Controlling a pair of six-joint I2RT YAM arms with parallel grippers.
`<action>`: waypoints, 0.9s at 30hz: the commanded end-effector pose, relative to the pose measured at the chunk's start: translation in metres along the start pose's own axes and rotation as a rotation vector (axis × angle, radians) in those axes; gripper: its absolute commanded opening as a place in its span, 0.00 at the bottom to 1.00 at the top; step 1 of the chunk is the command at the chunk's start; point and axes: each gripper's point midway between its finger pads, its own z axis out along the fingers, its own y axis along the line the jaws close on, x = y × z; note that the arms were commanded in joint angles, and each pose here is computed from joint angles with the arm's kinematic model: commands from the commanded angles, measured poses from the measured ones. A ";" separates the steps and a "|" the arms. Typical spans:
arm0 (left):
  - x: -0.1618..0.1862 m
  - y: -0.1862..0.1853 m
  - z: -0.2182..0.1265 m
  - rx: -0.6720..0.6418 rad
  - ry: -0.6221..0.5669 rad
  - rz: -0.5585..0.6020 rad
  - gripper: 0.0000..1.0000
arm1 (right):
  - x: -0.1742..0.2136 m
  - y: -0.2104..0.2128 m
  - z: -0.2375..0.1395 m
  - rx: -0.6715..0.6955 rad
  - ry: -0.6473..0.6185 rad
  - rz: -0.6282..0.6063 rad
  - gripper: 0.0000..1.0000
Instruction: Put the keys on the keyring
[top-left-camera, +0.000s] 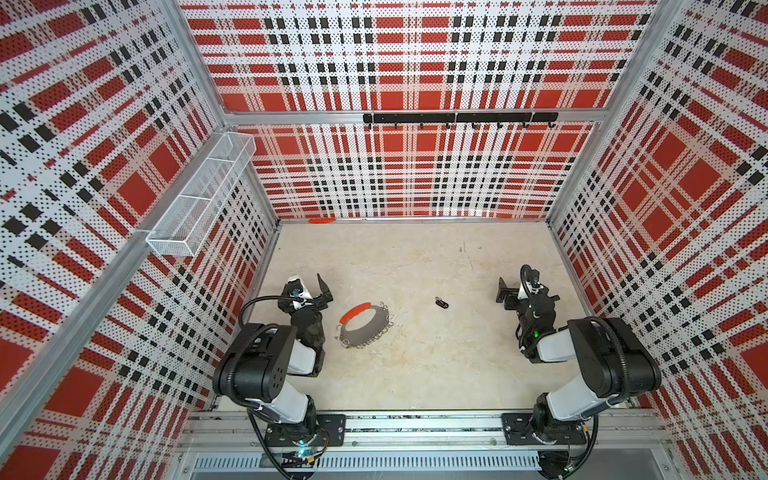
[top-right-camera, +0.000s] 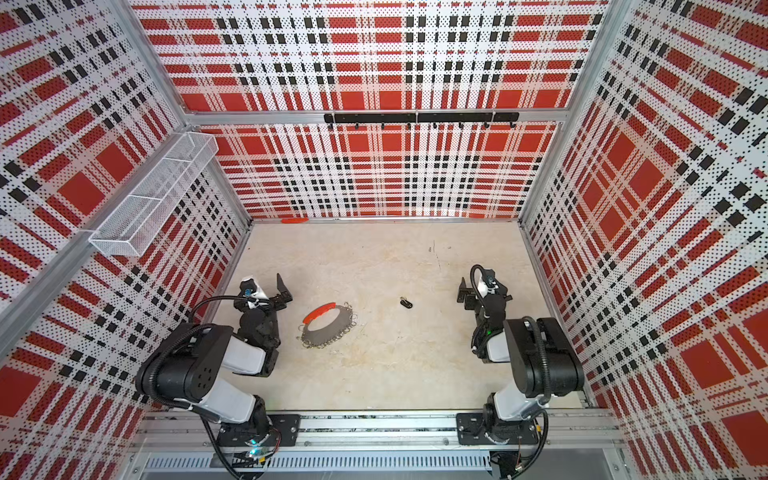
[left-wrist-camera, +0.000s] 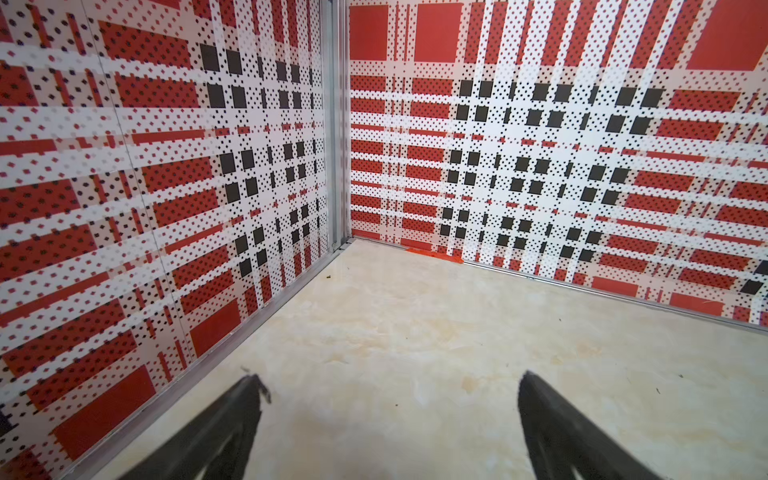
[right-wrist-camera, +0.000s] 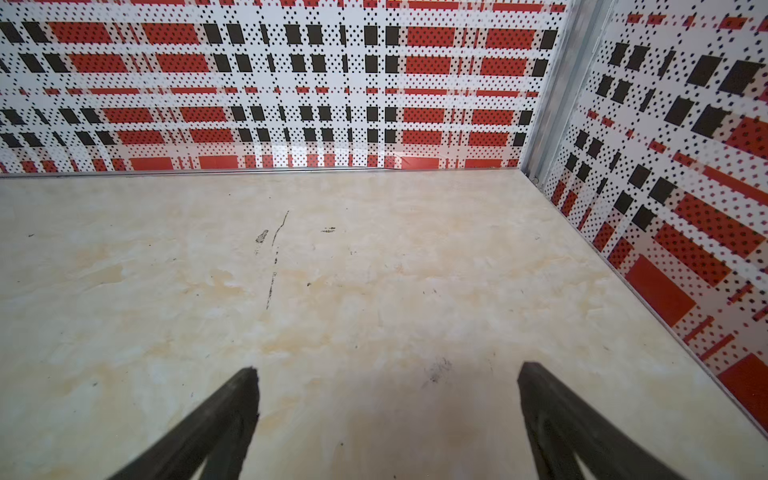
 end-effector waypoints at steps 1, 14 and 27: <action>-0.003 0.001 0.001 -0.006 -0.014 -0.005 0.98 | -0.013 -0.001 0.002 -0.002 -0.033 -0.009 1.00; -0.003 0.001 0.001 -0.006 -0.014 -0.004 0.98 | -0.013 -0.001 0.002 -0.001 -0.034 -0.008 1.00; -0.002 0.001 0.001 -0.006 -0.012 -0.003 0.98 | -0.013 0.000 0.002 -0.001 -0.035 -0.009 1.00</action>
